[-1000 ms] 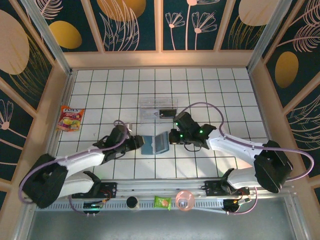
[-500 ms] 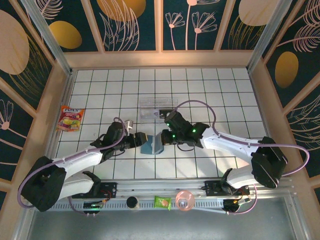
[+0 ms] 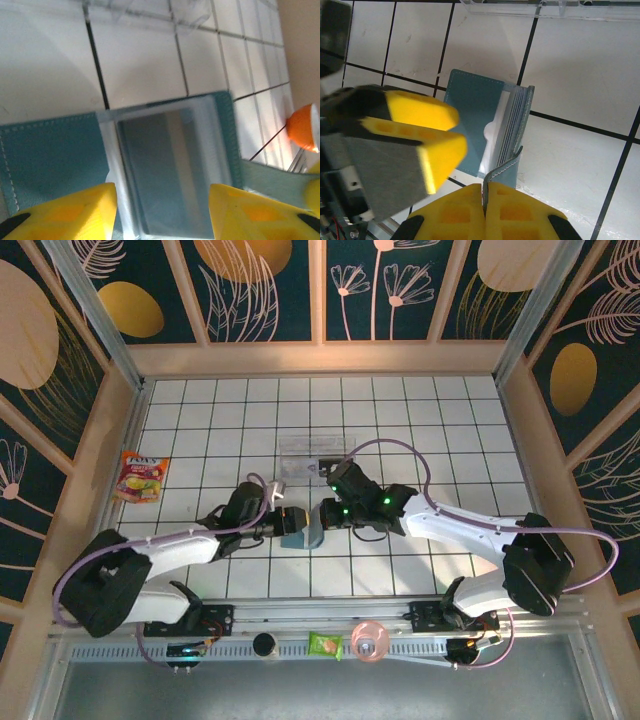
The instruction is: Take the credit cards out of the card holder
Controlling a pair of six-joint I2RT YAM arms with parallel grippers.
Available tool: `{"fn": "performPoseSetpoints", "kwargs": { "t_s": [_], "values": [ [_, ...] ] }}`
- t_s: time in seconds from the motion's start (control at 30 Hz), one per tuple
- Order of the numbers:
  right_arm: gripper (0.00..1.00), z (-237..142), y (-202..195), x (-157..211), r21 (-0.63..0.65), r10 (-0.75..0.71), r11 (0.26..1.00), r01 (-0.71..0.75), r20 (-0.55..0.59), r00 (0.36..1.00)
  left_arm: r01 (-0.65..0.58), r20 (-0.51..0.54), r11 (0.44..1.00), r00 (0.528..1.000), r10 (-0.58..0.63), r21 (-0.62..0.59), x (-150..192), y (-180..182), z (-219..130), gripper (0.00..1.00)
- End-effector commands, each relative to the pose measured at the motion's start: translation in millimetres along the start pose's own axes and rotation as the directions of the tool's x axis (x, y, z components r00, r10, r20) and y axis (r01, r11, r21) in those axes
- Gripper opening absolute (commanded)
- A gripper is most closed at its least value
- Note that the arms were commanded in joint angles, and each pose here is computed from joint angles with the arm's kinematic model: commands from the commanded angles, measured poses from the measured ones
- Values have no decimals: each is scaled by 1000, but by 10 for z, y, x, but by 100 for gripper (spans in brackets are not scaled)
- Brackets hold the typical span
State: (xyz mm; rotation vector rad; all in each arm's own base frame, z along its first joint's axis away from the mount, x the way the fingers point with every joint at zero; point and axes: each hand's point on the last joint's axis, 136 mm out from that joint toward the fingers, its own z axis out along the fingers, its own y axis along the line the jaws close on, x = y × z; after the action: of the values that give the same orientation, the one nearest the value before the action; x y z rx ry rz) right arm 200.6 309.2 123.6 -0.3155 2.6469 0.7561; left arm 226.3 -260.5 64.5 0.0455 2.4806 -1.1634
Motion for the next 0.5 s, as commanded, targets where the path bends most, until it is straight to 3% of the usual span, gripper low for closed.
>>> {"fn": "performPoseSetpoints", "kwargs": {
  "t_s": [0.0, 0.17, 0.47],
  "values": [
    [0, -20, 159, -48, -29, -40, 999, 40, 1, 999, 8, 14, 998, 1000, -9, 65, -27, -111, 32, 54],
    [0, -28, 219, -37, -41, -59, 997, 59, -7, 998, 27, 9, 997, 1000, -28, 73, 21, -72, 42, 60],
    [0, -22, 135, 2, -18, -39, 999, 39, -7, 999, 49, 8, 997, 999, -50, 63, 70, -6, 30, 60]
  ]
}}
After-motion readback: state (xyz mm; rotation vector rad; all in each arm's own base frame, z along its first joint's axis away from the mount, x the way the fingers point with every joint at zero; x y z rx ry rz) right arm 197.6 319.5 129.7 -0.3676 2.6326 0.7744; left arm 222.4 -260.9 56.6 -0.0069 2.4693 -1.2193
